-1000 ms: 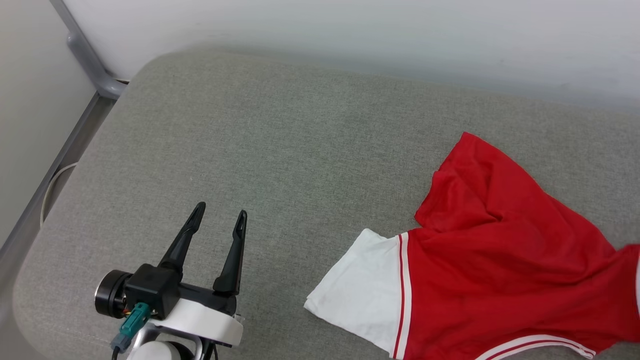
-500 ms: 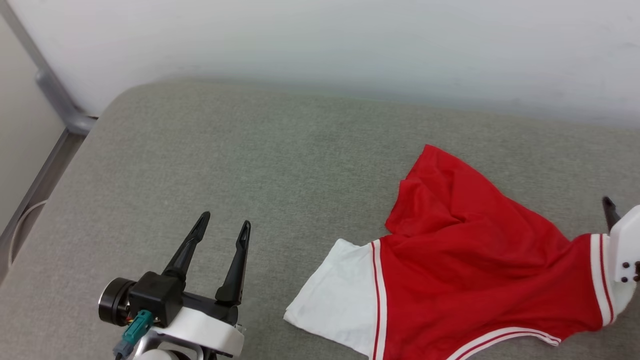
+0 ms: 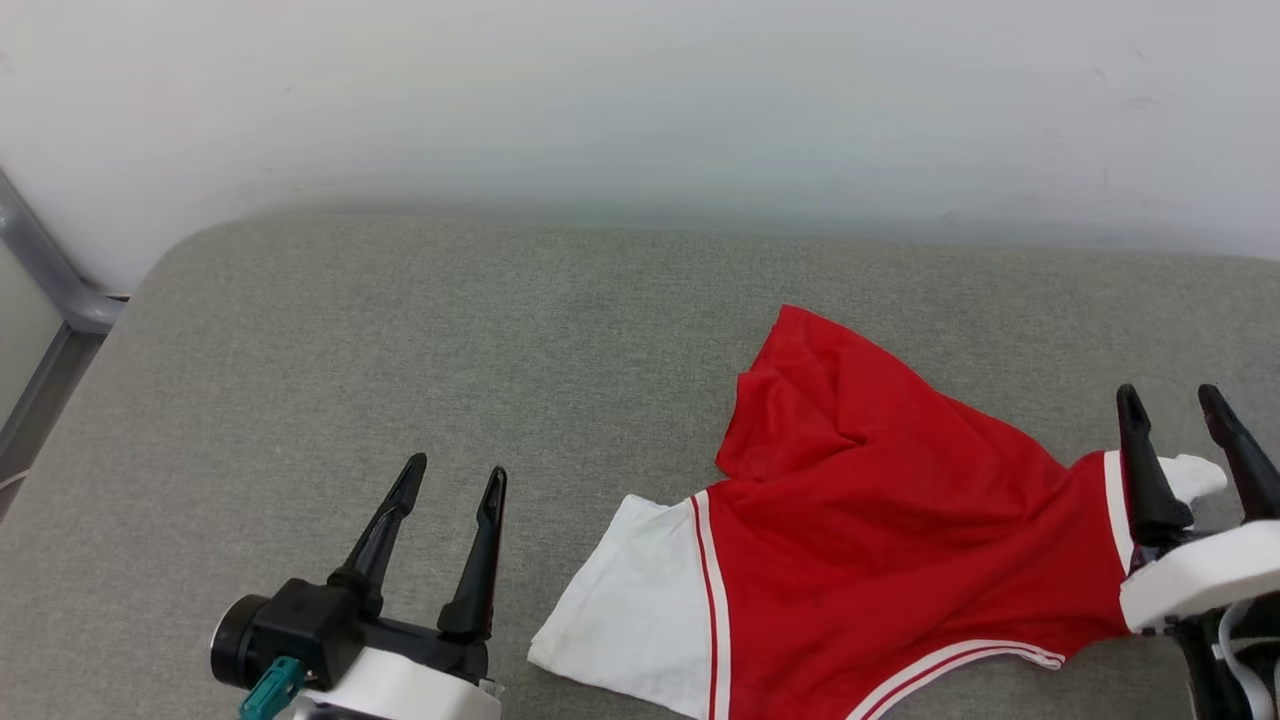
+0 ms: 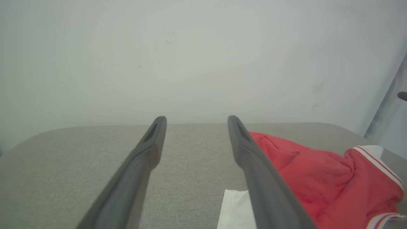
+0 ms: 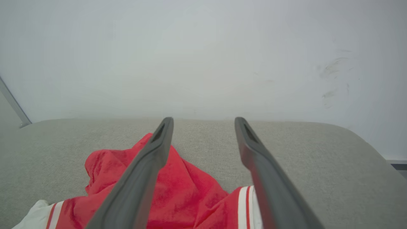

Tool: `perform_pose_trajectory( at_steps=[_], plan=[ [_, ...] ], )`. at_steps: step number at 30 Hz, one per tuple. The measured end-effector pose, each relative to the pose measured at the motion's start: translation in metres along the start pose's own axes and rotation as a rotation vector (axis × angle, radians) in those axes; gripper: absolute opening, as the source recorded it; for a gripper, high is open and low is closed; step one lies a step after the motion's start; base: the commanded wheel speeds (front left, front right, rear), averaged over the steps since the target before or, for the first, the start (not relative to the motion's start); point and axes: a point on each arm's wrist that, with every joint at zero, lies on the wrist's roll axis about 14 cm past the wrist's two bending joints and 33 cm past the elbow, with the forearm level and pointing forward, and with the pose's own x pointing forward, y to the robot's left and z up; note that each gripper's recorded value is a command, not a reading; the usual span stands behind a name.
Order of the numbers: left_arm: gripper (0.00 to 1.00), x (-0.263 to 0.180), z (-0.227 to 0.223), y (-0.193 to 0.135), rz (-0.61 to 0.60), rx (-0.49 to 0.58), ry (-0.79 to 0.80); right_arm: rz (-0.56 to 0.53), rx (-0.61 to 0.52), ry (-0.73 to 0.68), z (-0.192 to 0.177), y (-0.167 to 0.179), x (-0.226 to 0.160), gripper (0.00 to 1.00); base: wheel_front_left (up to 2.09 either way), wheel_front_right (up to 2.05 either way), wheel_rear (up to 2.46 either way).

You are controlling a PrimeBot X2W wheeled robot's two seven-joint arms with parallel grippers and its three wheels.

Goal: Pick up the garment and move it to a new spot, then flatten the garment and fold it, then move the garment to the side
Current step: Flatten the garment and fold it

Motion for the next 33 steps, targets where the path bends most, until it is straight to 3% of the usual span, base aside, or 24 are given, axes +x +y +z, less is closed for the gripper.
perform_pose_trajectory(
  at_steps=[13, 19, 24, 26, 33],
  plan=[
    [1.00, 0.004, -0.033, -0.018, -0.072, -0.059, 0.104, -0.061, 0.039, 0.003, -0.023, -0.011, -0.015, 1.00, 0.00, 0.00, 0.00],
    [1.00, -0.002, -0.084, -0.016, -0.133, -0.022, 0.431, -0.086, 0.033, 0.043, -0.037, -0.020, -0.012, 1.00, 0.00, 0.00, 0.00],
    [1.00, -0.034, -0.127, -0.020, -0.164, -0.044, 0.782, -0.091, 0.041, 0.062, -0.047, -0.020, -0.009, 1.00, 0.00, 0.00, 0.00],
    [1.00, -0.041, -0.133, -0.024, -0.168, -0.077, 0.855, -0.093, 0.044, 0.072, -0.051, -0.020, -0.008, 1.00, 0.00, 0.00, 0.00],
    [1.00, -0.053, -0.152, -0.020, -0.174, -0.031, 0.995, -0.106, 0.047, 0.090, -0.060, -0.025, -0.005, 1.00, 0.00, 0.00, 0.00]
  ],
)
